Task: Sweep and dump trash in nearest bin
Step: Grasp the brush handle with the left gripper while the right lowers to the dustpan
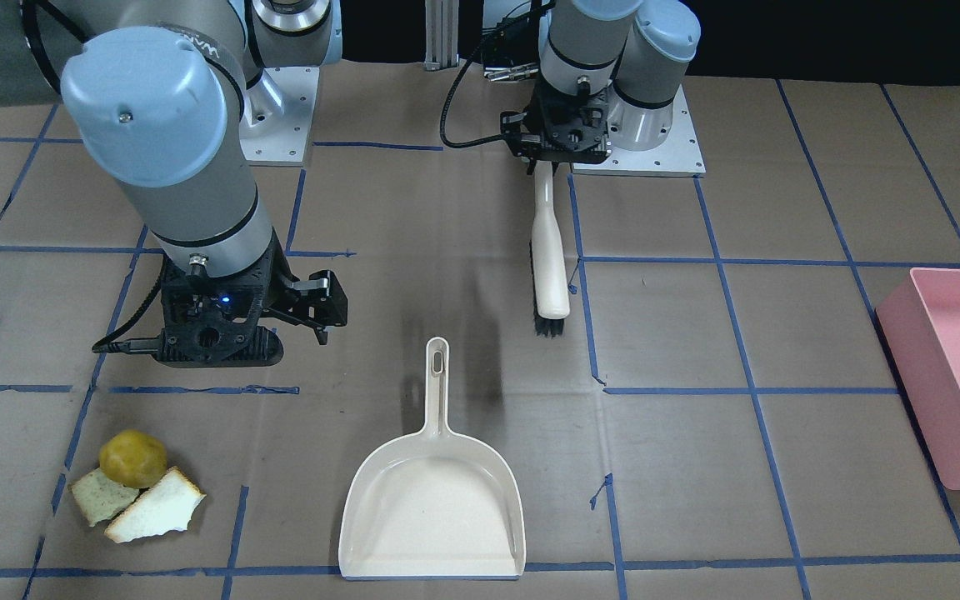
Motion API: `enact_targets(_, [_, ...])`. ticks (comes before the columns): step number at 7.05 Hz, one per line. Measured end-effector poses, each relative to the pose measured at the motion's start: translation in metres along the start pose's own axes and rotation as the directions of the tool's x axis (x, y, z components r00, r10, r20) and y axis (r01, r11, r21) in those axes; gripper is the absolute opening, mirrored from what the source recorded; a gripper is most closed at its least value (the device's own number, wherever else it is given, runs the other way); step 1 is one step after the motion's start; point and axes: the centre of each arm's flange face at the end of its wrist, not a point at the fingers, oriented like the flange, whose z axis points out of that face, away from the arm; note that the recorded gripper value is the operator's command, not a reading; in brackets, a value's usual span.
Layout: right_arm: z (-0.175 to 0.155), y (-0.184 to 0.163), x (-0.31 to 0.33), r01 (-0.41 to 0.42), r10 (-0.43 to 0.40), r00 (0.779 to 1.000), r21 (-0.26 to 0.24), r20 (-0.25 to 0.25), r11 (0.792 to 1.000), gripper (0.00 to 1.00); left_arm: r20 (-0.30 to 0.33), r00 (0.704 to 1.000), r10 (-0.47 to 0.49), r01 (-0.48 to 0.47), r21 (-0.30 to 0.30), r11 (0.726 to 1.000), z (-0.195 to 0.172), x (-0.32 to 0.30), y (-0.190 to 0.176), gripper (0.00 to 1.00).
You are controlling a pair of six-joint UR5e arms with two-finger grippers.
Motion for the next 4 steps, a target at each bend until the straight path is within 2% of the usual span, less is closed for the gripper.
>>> enact_targets(2, [0.013, 0.004, -0.031, 0.045, -0.045, 0.999, -0.017, 0.002, 0.999, 1.0, 0.019, 1.0, -0.015, 0.014, 0.026, 1.0, -0.015, -0.032, -0.027, 0.0])
enact_targets(4, [0.039, 0.008, -0.078, 0.071, -0.071, 0.997, -0.027, -0.001, 0.997, 1.0, 0.038, 0.999, -0.014, 0.012, 0.047, 0.999, -0.028, -0.038, -0.049, 0.0])
